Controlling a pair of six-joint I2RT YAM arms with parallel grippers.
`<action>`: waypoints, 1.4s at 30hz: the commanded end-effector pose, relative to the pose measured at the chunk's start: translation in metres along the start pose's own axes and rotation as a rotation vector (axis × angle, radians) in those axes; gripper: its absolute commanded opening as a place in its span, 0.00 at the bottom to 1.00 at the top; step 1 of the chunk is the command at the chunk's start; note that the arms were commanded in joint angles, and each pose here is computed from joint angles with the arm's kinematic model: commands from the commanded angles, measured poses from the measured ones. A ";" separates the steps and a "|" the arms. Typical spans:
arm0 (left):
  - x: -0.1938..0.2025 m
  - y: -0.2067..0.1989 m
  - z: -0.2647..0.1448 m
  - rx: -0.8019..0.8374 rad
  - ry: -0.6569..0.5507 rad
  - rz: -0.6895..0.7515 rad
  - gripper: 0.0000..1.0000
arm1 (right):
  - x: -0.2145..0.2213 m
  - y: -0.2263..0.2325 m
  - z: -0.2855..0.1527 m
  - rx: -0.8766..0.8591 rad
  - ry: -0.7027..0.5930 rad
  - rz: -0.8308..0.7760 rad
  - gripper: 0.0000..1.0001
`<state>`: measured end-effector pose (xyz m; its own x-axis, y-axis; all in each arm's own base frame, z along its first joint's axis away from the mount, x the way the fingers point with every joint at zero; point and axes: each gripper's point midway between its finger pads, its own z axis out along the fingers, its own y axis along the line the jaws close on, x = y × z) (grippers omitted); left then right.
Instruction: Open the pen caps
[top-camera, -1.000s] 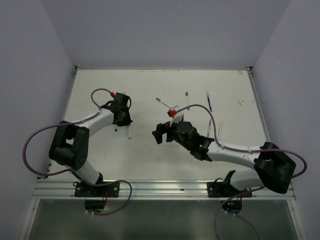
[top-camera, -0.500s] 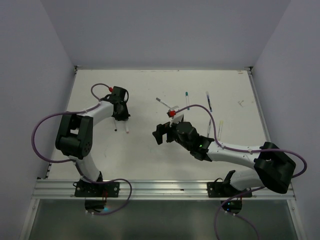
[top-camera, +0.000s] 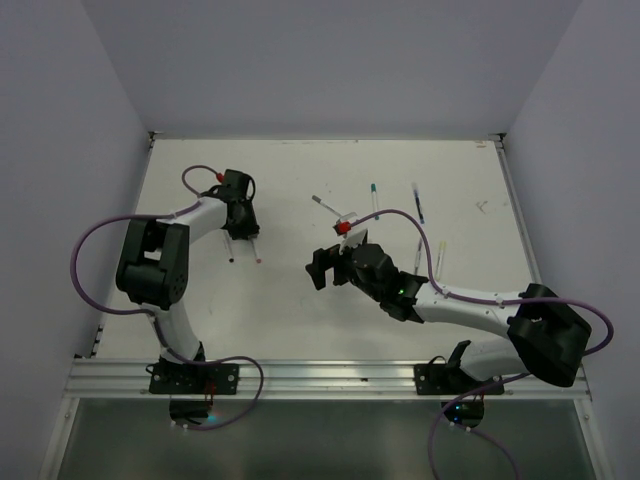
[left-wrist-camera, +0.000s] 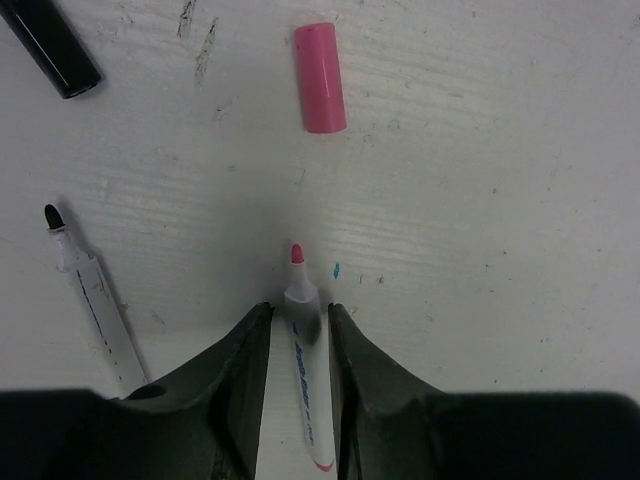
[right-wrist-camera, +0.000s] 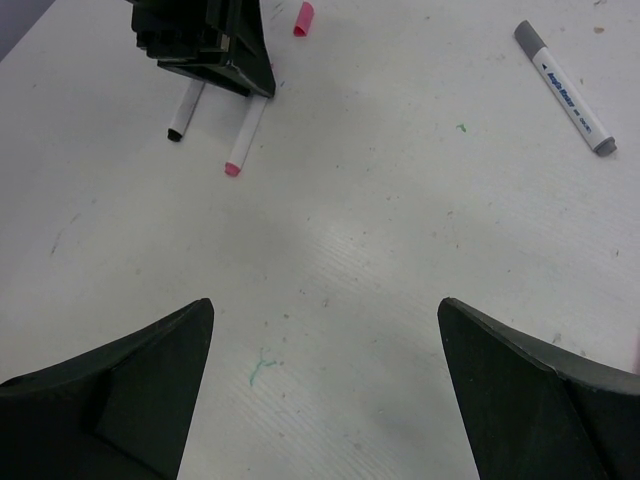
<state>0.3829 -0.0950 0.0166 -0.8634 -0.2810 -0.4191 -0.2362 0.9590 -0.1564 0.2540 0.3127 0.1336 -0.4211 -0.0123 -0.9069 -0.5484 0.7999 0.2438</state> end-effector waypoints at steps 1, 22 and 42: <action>-0.015 -0.005 -0.005 0.027 -0.024 0.015 0.34 | -0.019 0.001 0.003 0.019 -0.051 -0.010 0.99; -0.080 -0.011 -0.228 0.238 -0.617 0.091 1.00 | -0.053 -0.118 0.079 0.279 0.139 -0.040 0.87; -0.049 0.009 -0.227 0.271 -0.768 0.141 1.00 | 0.000 -0.176 0.169 0.230 0.434 -0.109 0.50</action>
<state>0.3142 -0.0666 0.2237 -0.3700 -0.2118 -0.9046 0.0349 0.9698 -0.2414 0.4710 0.2662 0.0276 -0.6717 -0.2662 -0.6913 -0.3977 0.9169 0.0334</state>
